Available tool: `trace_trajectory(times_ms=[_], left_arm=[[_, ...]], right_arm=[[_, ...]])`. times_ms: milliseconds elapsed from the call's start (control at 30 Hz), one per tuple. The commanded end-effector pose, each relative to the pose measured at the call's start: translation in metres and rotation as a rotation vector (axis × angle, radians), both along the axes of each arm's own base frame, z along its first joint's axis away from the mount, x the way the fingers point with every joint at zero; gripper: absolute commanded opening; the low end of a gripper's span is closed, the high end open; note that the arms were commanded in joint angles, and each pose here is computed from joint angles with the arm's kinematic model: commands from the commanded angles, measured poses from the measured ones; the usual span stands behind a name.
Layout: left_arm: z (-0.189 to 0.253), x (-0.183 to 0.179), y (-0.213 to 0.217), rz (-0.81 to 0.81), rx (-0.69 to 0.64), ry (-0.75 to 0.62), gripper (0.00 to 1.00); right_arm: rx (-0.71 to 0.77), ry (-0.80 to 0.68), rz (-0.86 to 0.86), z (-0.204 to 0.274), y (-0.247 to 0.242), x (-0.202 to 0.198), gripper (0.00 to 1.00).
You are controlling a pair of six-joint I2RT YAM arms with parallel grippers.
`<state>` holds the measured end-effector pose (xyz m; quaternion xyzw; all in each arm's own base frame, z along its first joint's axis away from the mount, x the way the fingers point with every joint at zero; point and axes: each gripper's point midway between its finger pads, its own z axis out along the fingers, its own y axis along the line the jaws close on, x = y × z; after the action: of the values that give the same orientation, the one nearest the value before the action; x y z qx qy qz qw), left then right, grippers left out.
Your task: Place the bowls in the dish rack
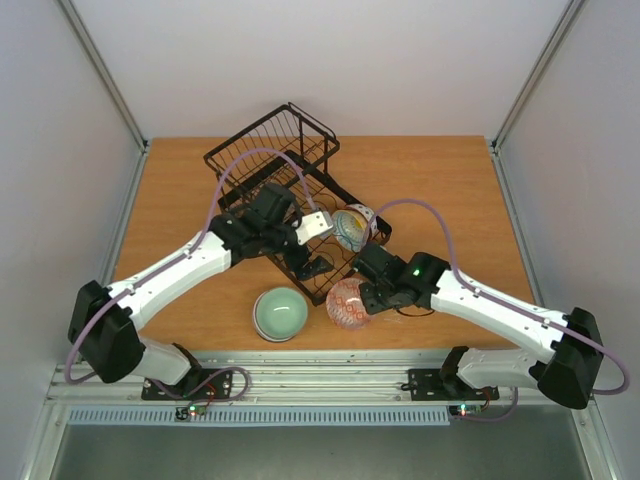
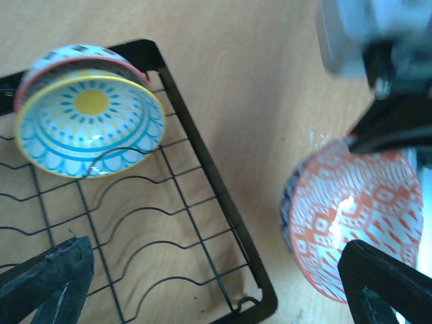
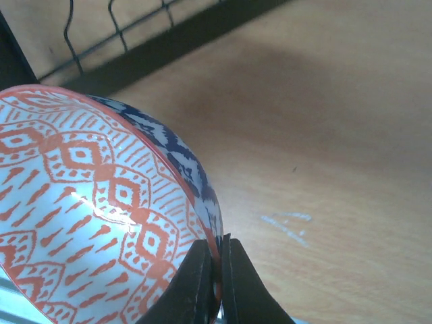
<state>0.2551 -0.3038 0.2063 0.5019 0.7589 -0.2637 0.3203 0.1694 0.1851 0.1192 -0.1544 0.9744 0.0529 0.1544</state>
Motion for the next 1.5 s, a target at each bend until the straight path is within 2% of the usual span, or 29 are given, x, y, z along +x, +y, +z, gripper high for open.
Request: trace_trajectory(times_ms=[0,300,567,667,800,967,1000,1100,1167,1233,1267,1400,1467], left_arm=[[-0.007,-0.018,-0.011,-0.104,0.027,0.041,0.99],[-0.023,-0.026,-0.022,-0.140,0.055,0.075,0.99],[-0.035,-0.028,-0.027,-0.151,0.071,0.108,0.98],[-0.038,-0.028,-0.029,-0.154,0.073,0.123,0.95],[-0.040,-0.029,-0.030,-0.160,0.080,0.137,0.83],[-0.043,-0.029,-0.030,-0.167,0.090,0.143,0.76],[-0.043,-0.030,-0.031,-0.169,0.089,0.146,0.72],[-0.044,-0.030,-0.031,-0.176,0.093,0.150,0.51],[-0.044,-0.031,-0.032,-0.181,0.097,0.154,0.32],[-0.045,-0.030,-0.031,-0.178,0.101,0.153,0.07],[-0.045,-0.030,-0.031,-0.175,0.103,0.150,0.01],[-0.045,-0.028,-0.030,-0.172,0.105,0.143,0.01],[-0.044,-0.028,-0.031,-0.172,0.098,0.135,0.01]], right_arm=[[-0.077,-0.156,-0.003,0.036,-0.015,0.023,0.01],[-0.044,-0.292,0.025,0.078,-0.008,0.042,0.01],[0.029,-0.353,0.070,0.106,0.010,0.051,0.01],[0.063,-0.357,0.091,0.109,0.019,0.052,0.01],[0.112,-0.363,0.115,0.112,0.031,0.054,0.02],[0.170,-0.360,0.147,0.115,0.046,0.054,0.01],[0.185,-0.358,0.155,0.115,0.050,0.054,0.01],[0.203,-0.354,0.168,0.114,0.058,0.055,0.01],[0.203,-0.357,0.170,0.114,0.059,0.056,0.01],[0.204,-0.363,0.173,0.115,0.059,0.056,0.01],[0.203,-0.365,0.172,0.115,0.059,0.055,0.01],[0.188,-0.381,0.163,0.118,0.052,0.055,0.01],[0.182,-0.395,0.139,0.119,0.044,0.055,0.08]])
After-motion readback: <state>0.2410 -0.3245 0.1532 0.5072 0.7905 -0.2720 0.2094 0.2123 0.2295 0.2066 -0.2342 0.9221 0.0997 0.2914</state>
